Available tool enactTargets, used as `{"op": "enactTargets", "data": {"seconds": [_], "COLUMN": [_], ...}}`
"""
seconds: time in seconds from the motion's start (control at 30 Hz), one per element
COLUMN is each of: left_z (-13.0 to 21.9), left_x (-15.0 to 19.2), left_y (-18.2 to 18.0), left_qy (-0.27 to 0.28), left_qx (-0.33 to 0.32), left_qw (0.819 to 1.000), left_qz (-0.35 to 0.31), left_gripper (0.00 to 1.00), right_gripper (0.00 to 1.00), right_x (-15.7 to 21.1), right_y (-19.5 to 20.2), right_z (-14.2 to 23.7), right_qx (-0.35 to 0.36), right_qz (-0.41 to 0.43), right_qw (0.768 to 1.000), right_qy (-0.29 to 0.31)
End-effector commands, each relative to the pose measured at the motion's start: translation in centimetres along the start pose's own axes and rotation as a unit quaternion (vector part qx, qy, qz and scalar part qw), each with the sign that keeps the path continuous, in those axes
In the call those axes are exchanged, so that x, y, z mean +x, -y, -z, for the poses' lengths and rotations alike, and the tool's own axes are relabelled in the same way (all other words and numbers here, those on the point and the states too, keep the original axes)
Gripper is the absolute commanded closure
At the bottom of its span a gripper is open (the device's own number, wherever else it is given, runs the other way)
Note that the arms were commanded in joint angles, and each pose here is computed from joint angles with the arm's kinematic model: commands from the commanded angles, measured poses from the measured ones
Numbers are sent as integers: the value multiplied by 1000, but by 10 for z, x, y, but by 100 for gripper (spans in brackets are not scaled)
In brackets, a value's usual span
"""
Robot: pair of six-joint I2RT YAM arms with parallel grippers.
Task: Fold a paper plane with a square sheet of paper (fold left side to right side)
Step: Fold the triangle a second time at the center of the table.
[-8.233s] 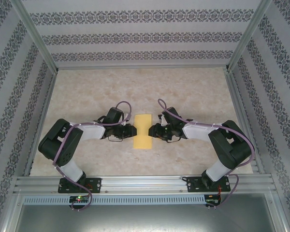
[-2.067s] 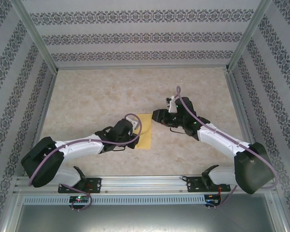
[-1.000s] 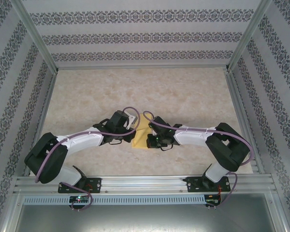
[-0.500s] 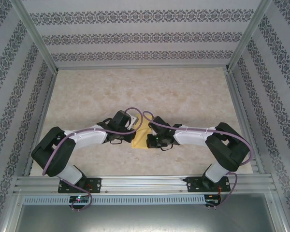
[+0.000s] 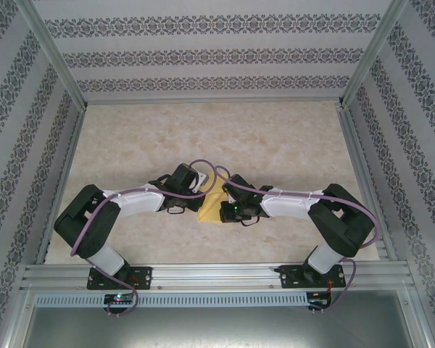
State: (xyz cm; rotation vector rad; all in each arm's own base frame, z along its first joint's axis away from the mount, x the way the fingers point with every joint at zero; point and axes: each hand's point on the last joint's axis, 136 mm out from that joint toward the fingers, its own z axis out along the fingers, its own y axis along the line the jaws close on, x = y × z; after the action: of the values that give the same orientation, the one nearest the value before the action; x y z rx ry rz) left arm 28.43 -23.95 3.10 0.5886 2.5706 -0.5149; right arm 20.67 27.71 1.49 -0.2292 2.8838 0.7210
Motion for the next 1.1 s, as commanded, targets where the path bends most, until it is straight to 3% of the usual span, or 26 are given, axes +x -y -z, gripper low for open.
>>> {"op": "enactTargets", "data": {"seconds": [0.0, 1.07], "left_z": [0, -9], "left_x": [-9, -9], "left_y": [-6, -14], "left_qy": [7, -7], "left_qx": [-9, -24], "left_qw": [1000, 1000], "left_qz": [-8, -10], "left_gripper": [100, 100], "right_gripper": [100, 100], "right_x": [15, 17], "right_y": [13, 17], "right_z": [-4, -4], "right_qx": [32, 41], "right_qz": [4, 5], "right_qw": [999, 999], "right_qy": [-27, -31]}}
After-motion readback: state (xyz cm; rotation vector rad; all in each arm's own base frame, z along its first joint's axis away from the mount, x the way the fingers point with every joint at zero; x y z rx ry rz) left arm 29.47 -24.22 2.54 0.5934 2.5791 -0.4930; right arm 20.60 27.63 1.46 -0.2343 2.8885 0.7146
